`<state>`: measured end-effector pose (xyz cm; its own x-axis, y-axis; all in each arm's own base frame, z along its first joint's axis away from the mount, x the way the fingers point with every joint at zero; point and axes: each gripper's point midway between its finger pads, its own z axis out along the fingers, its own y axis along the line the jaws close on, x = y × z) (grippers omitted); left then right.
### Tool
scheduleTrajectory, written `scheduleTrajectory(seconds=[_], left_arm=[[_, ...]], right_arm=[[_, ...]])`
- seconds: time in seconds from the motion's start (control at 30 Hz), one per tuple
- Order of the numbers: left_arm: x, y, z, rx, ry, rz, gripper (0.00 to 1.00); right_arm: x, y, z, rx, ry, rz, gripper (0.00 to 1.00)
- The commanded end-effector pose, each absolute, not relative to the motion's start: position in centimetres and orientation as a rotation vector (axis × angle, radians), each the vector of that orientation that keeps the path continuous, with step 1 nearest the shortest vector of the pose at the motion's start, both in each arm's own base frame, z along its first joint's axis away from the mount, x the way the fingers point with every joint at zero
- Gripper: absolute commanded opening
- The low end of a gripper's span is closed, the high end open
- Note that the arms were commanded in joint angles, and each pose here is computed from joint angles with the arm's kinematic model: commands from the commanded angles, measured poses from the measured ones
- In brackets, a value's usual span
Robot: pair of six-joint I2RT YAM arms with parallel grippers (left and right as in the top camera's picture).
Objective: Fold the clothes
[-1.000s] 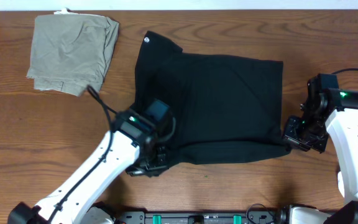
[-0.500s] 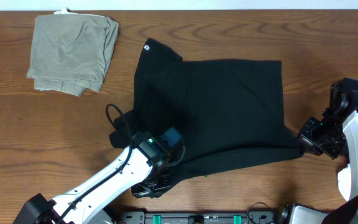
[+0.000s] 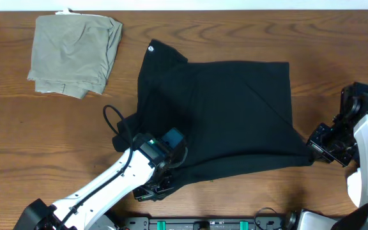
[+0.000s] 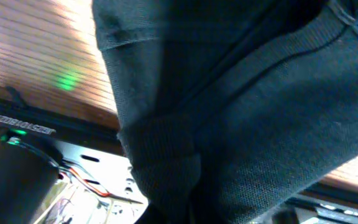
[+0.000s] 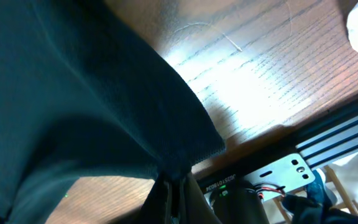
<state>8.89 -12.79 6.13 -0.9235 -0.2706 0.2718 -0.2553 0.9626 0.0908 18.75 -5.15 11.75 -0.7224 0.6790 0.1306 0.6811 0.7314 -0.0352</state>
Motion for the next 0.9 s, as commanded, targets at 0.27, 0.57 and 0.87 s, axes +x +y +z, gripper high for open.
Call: scheduleTrajectory(seconds=[0.27, 0.57, 0.87], left_arm=[[7.7, -13.5, 6.2, 0.392, -2.818, -0.078, 0.06], [10.0, -12.7, 5.8, 0.430, -2.914, -0.115, 0.10], [12.2, -11.3, 5.7, 0.502, -2.941, -0.103, 0.07]], right_arm=[[18.7, -6.2, 13.4, -1.217, -2.875, 0.044, 0.01], [20.7, -6.0, 13.4, -1.226, -2.951, -0.018, 0.02], [21.6, -6.3, 13.5, -1.253, -2.983, -0.023, 0.01]])
